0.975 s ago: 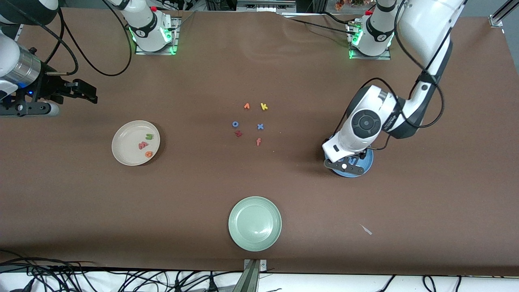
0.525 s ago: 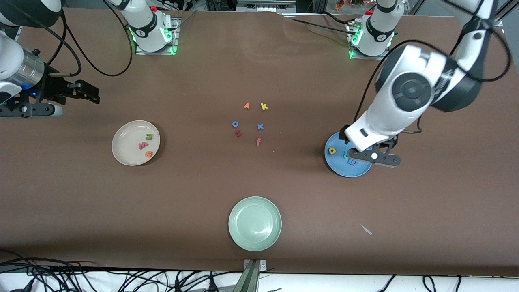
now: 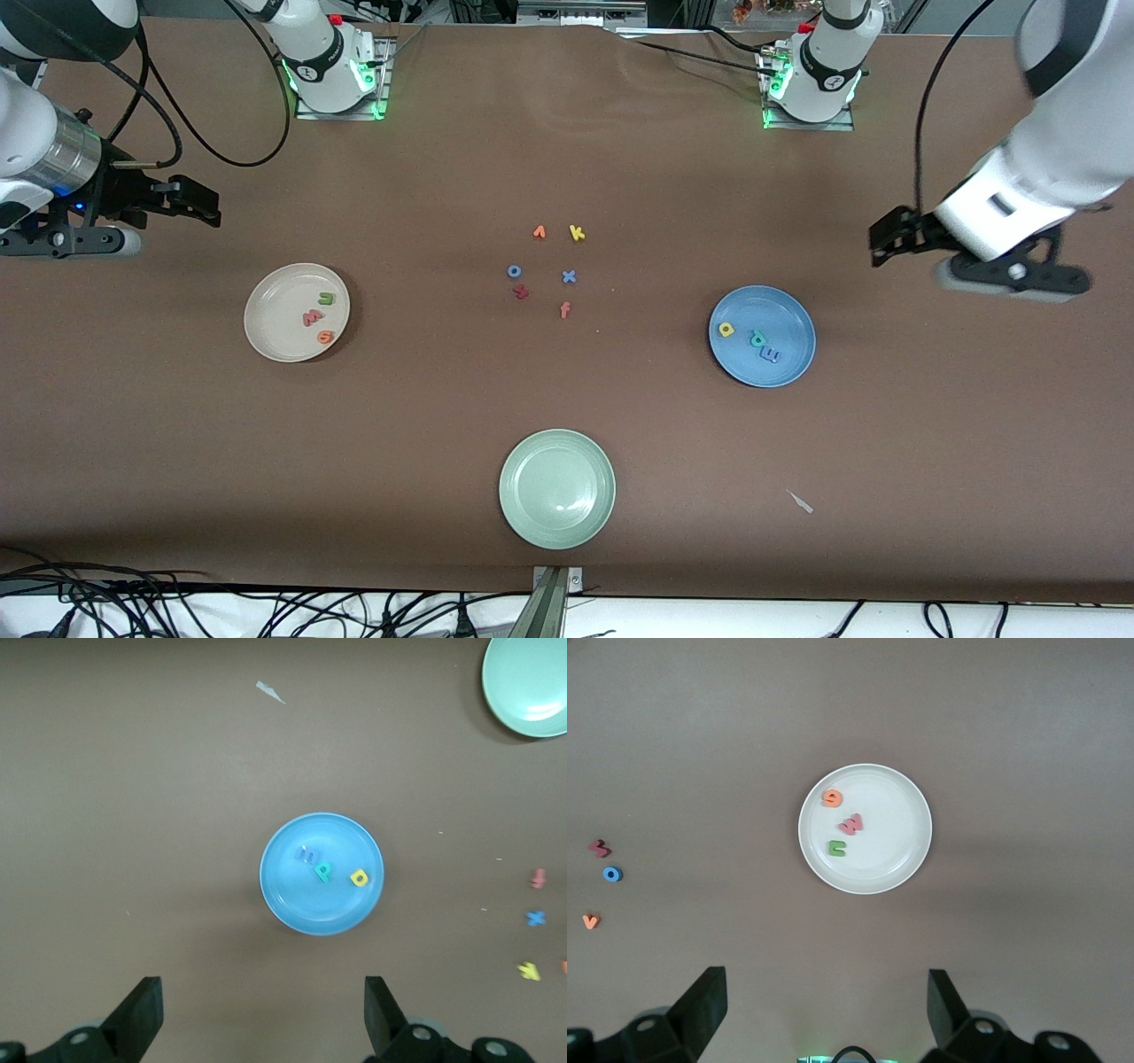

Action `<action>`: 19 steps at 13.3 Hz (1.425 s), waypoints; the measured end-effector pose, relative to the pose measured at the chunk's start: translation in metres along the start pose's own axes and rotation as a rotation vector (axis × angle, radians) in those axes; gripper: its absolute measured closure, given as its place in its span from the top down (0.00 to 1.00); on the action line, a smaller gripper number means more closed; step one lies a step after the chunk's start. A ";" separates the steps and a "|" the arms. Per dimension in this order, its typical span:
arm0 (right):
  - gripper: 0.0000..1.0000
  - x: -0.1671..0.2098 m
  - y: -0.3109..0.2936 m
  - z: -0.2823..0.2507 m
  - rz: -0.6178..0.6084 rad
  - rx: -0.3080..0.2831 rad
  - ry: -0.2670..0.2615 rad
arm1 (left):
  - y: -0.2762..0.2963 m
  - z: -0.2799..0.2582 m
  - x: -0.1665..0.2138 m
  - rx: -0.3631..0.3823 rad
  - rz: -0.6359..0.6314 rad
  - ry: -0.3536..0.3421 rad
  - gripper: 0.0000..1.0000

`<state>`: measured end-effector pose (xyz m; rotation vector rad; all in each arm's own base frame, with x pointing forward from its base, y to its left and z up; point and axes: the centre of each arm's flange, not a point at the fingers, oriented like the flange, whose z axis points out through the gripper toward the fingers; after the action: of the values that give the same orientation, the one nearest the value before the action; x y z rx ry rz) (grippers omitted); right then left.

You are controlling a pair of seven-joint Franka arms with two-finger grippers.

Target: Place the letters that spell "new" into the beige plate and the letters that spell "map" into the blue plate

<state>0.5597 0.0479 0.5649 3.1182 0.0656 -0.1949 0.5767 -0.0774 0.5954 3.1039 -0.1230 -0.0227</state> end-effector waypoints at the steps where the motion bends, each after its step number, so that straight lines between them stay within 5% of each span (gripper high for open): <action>1: 1.00 0.000 0.000 0.000 0.000 0.000 0.000 | -0.011 -0.002 -0.012 -0.008 -0.013 -0.004 1.00; 19: 1.00 0.000 -0.001 0.000 -0.001 0.000 0.000 | -0.010 0.006 -0.038 0.006 0.034 -0.055 1.00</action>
<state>0.5596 0.0484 0.5649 3.1181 0.0670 -0.1951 0.5398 -0.0642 0.5894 3.1071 -0.1782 -0.1064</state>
